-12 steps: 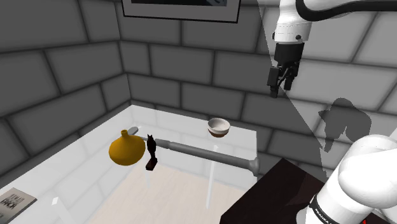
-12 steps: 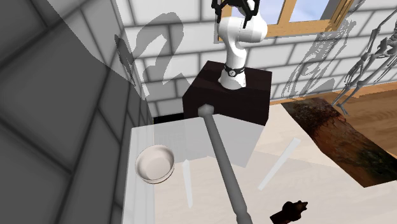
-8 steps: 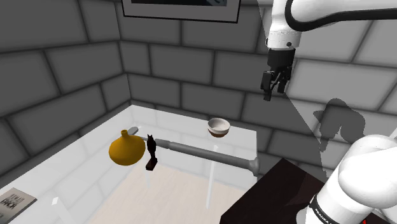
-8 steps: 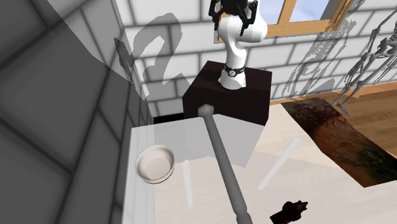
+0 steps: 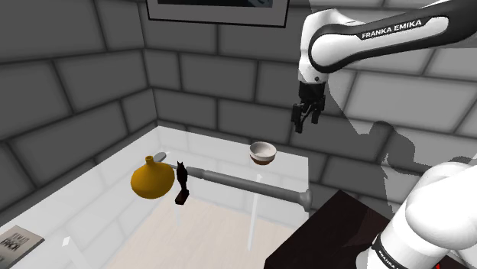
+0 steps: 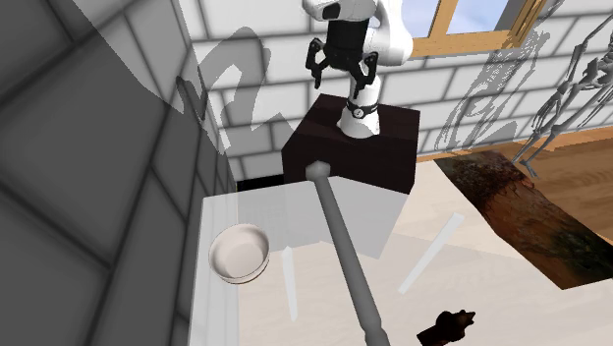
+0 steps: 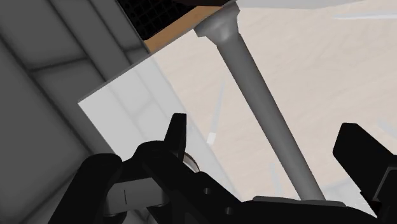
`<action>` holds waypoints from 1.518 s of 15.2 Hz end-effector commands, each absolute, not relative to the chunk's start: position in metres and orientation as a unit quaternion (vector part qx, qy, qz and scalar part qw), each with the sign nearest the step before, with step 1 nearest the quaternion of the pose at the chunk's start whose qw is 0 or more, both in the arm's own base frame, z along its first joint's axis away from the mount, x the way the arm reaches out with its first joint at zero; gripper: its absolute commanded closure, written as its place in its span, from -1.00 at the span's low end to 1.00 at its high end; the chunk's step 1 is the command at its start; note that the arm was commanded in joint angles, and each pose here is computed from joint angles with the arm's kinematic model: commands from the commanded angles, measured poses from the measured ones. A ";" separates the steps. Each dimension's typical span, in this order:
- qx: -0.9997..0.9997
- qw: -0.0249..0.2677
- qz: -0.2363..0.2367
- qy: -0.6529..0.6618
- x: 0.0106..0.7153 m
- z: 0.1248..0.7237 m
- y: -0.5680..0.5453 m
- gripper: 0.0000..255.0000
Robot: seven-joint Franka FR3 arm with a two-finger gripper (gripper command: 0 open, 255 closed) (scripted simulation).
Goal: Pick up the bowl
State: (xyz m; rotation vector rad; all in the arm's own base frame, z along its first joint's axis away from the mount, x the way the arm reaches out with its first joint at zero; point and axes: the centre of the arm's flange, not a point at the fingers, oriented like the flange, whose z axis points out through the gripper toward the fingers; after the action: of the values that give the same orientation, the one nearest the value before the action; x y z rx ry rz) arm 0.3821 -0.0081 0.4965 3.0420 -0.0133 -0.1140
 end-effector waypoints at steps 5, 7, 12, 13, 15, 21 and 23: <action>0.998 0.055 -0.030 -0.005 0.434 0.437 -0.019 -1.00; 0.998 0.057 -0.028 -0.005 0.452 0.418 -0.023 -1.00; 0.998 0.063 -0.022 -0.005 0.496 0.372 -0.032 -1.00; 0.998 0.064 -0.021 -0.006 0.504 0.363 -0.034 -1.00; 0.998 0.066 -0.019 -0.006 0.522 0.344 -0.037 -1.00; 0.997 0.073 -0.012 -0.006 0.576 0.290 -0.049 -1.00; 0.997 0.075 -0.010 -0.007 0.594 0.272 -0.053 -1.00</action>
State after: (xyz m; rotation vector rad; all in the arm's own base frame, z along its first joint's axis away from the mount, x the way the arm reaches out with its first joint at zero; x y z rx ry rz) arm 0.5840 -0.0499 0.2834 2.9938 -0.0193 -0.0330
